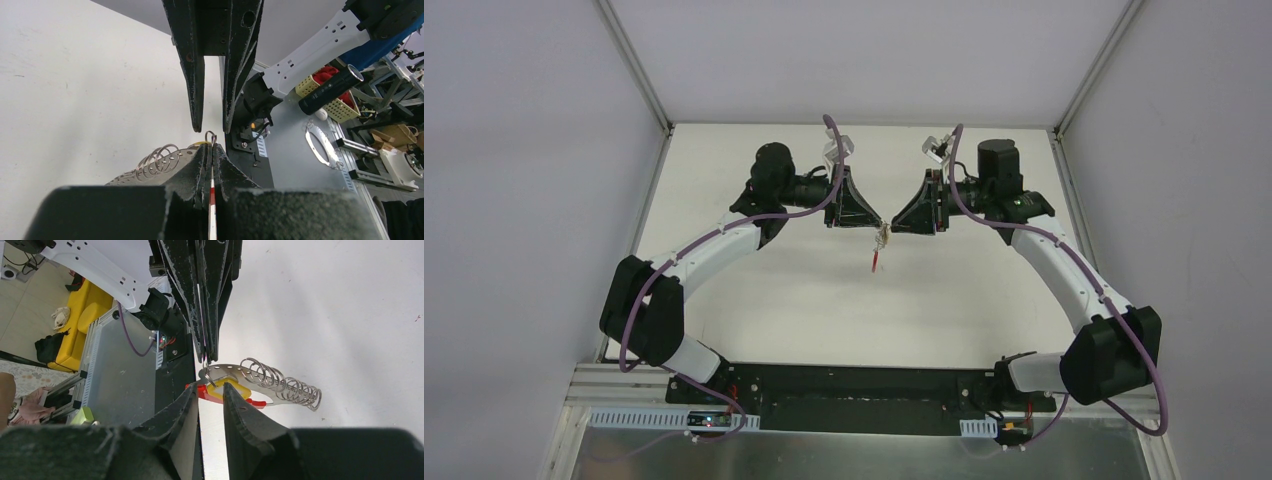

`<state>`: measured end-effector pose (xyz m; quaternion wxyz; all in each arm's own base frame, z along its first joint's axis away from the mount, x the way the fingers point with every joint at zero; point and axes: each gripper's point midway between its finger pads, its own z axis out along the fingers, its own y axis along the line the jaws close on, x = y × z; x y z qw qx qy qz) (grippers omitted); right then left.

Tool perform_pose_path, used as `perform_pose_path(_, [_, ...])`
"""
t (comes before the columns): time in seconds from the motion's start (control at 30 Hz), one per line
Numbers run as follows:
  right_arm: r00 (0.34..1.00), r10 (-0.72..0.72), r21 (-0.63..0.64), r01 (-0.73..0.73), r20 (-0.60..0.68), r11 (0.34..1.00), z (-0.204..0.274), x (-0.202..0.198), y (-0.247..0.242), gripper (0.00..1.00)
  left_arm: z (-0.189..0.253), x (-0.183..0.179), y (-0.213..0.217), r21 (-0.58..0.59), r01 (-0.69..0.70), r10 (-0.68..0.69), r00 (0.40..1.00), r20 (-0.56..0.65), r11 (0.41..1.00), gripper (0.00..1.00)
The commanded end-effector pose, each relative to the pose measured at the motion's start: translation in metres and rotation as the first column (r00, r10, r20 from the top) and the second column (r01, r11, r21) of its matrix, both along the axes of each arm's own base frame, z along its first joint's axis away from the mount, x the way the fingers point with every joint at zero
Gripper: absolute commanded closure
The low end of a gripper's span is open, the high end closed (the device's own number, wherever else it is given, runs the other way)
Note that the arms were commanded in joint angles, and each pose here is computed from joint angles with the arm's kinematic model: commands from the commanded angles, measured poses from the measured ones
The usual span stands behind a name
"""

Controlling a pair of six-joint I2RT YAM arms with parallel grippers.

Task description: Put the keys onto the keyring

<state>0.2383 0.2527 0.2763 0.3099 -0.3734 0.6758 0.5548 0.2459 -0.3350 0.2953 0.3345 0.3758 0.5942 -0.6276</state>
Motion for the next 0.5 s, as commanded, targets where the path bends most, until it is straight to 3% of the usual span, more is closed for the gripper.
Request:
perform_pose_path(0.0, [0.999, 0.037, 0.042, -0.037, 0.016, 0.998, 0.0084, -0.0023, 0.0023, 0.73, 0.0156, -0.0083, 0.0012, -0.045, 0.035, -0.032, 0.997, 0.067, 0.998, 1.00])
perform_pose_path(0.47, [0.997, 0.069, 0.053, -0.070, 0.017, 0.996, 0.0087, -0.0059, 0.0070, 0.79, 0.0164, -0.0069, -0.0011, -0.064, 0.044, -0.041, 0.998, 0.050, 0.997, 1.00])
